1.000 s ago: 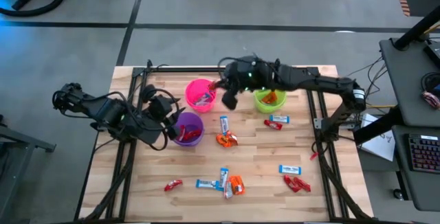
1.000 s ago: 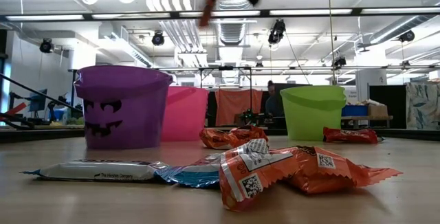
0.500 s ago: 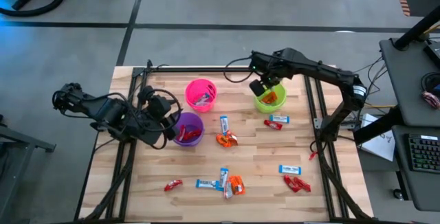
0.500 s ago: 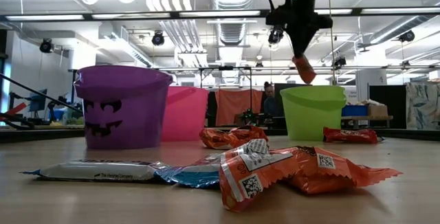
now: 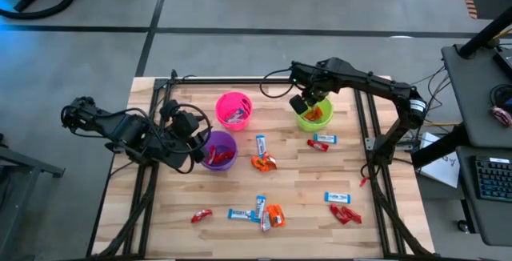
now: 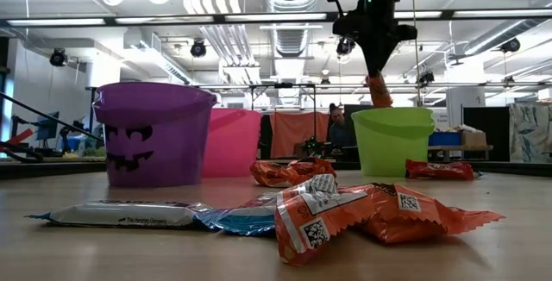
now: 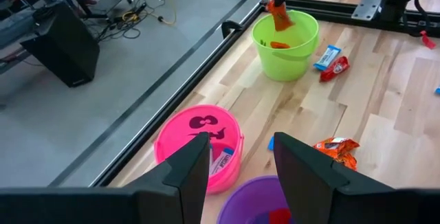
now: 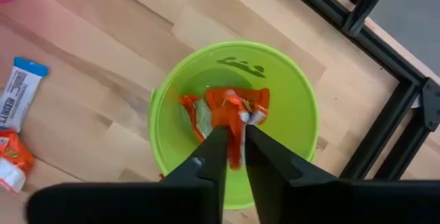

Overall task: Sort candy
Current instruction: Put the orange chocolate into the green bucket, then put the white chocolate into the pink bucket

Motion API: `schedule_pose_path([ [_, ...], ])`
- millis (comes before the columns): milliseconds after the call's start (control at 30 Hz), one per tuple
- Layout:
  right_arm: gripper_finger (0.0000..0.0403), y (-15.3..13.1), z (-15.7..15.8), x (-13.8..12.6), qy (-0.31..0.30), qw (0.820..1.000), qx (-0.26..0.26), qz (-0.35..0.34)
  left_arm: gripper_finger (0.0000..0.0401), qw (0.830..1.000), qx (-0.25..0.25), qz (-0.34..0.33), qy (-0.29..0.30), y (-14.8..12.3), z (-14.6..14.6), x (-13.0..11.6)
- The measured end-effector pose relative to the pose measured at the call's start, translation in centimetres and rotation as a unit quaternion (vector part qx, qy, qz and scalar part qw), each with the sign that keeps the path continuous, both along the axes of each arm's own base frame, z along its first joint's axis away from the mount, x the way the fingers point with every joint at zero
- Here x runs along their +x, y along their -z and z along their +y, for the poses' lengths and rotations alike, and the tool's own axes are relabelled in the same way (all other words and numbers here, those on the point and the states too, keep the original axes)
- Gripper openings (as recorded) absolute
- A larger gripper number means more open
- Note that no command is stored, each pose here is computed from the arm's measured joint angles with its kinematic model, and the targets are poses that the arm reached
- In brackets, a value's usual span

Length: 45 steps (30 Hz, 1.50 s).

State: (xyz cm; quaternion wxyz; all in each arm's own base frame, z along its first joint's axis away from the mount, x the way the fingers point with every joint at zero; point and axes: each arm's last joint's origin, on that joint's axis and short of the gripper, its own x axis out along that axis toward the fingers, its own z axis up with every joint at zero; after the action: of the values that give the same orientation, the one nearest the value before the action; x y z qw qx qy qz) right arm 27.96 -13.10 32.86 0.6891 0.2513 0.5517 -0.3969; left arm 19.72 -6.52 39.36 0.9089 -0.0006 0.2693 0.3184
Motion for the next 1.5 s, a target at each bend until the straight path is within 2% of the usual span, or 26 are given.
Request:
schedule_pose_path([
  [167, 0.0112, 0.0, 0.0, -0.1, 0.006, 1.000, -0.005, 0.004, 0.0146, 1.000, 0.000, 0.001, 0.000, 0.0, 0.0, 0.0],
  [333, 0.0148, -0.6, 0.2, -0.4, 0.008, 1.000, 0.003, 0.003, 0.0146, 1.000, -0.006, 0.003, 0.004, 0.0, 0.0, 0.0],
  [433, 0.0158, -1.4, 0.6, -0.6, 0.005, 0.999, 0.037, -0.026, 0.0146, 1.000, -0.011, 0.003, 0.007, 0.0, -0.1, 0.0],
  [567, 0.0160, -2.5, 1.7, -0.8, -0.005, 0.990, 0.114, -0.082, 0.0146, 1.000, -0.022, -0.001, 0.004, 0.1, 0.0, 0.1],
  [733, 0.0160, -4.1, 6.1, -0.9, -0.067, 0.969, 0.199, -0.129, 0.0146, 0.998, -0.058, 0.014, 0.024, 0.2, 0.0, 0.1],
  [867, 0.0160, -4.9, 9.9, -1.1, -0.117, 0.961, 0.213, -0.132, 0.0146, 0.995, -0.084, 0.030, 0.049, 0.3, 0.0, 0.1],
  [1033, 0.0160, -5.0, 14.2, -1.1, -0.187, 0.950, 0.223, -0.116, 0.0146, 0.986, -0.110, 0.064, 0.110, 0.2, 0.1, 0.0],
  [1233, 0.0160, -3.1, 18.6, -1.6, -0.257, 0.935, 0.235, -0.064, 0.0132, 0.978, -0.108, 0.063, 0.169, -0.3, 0.1, -0.2],
  [1500, 0.0160, 1.7, 23.3, -3.1, -0.316, 0.917, 0.241, 0.021, 0.0101, 0.976, -0.114, 0.007, 0.184, 1.3, 0.6, -1.5],
])
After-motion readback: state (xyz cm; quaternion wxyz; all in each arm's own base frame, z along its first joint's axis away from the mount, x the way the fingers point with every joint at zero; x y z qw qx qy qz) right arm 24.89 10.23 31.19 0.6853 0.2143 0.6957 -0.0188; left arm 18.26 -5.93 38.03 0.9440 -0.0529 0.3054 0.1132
